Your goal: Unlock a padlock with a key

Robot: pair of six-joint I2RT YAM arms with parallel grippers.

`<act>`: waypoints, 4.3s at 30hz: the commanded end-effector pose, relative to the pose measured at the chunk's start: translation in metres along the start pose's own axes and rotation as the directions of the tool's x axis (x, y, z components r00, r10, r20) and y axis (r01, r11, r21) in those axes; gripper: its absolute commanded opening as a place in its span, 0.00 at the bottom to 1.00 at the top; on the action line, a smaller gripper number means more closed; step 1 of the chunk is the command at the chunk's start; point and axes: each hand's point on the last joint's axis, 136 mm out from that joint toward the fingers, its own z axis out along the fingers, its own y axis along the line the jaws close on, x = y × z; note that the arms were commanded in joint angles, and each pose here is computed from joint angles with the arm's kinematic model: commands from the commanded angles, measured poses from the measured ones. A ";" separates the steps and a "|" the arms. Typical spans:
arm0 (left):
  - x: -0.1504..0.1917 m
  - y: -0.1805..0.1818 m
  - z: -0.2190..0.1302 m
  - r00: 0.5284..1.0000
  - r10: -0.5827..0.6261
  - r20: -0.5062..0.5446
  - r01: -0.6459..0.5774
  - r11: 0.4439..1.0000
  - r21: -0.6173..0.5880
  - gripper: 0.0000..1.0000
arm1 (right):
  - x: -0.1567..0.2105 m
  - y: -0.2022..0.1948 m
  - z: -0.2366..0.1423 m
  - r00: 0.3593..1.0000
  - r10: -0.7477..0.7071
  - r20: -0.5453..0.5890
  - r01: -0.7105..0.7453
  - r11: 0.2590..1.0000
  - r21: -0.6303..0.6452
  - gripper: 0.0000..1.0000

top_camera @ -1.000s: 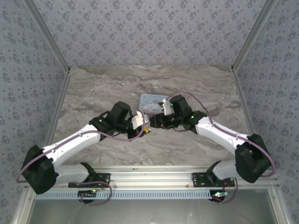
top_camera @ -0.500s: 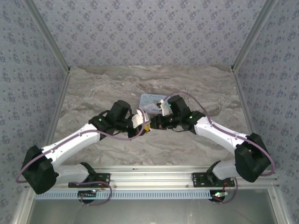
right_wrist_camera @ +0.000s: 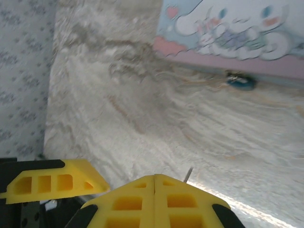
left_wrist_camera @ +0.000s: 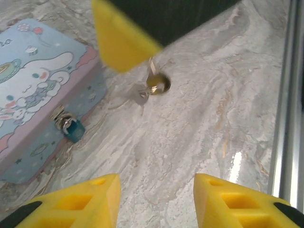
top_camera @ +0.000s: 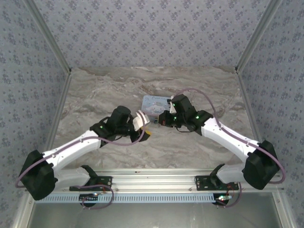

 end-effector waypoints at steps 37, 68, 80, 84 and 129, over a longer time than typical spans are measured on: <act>-0.077 -0.024 0.008 0.863 0.395 0.316 -0.345 0.916 -0.205 0.46 | -0.001 0.006 -0.047 0.917 0.292 0.271 -0.317 0.947 0.054 0.00; -0.081 -0.006 0.008 0.935 0.227 0.272 -0.172 0.962 -0.213 0.00 | 0.000 0.002 -0.050 0.910 0.318 0.266 -0.340 0.940 0.038 0.41; -0.072 0.027 -0.029 0.907 -0.285 0.311 0.280 0.958 0.061 0.00 | -0.037 0.011 -0.113 0.904 0.046 0.424 -0.034 0.999 -0.038 0.55; -0.075 0.035 -0.046 0.849 -0.420 0.321 0.383 0.907 0.175 0.00 | -0.043 0.033 -0.112 0.914 -0.097 0.395 0.148 0.984 -0.099 0.44; -0.126 -0.012 -0.079 0.822 -0.513 0.247 0.308 0.765 0.566 0.00 | -0.023 0.123 -0.090 0.937 -0.248 0.248 0.348 0.736 -0.581 0.00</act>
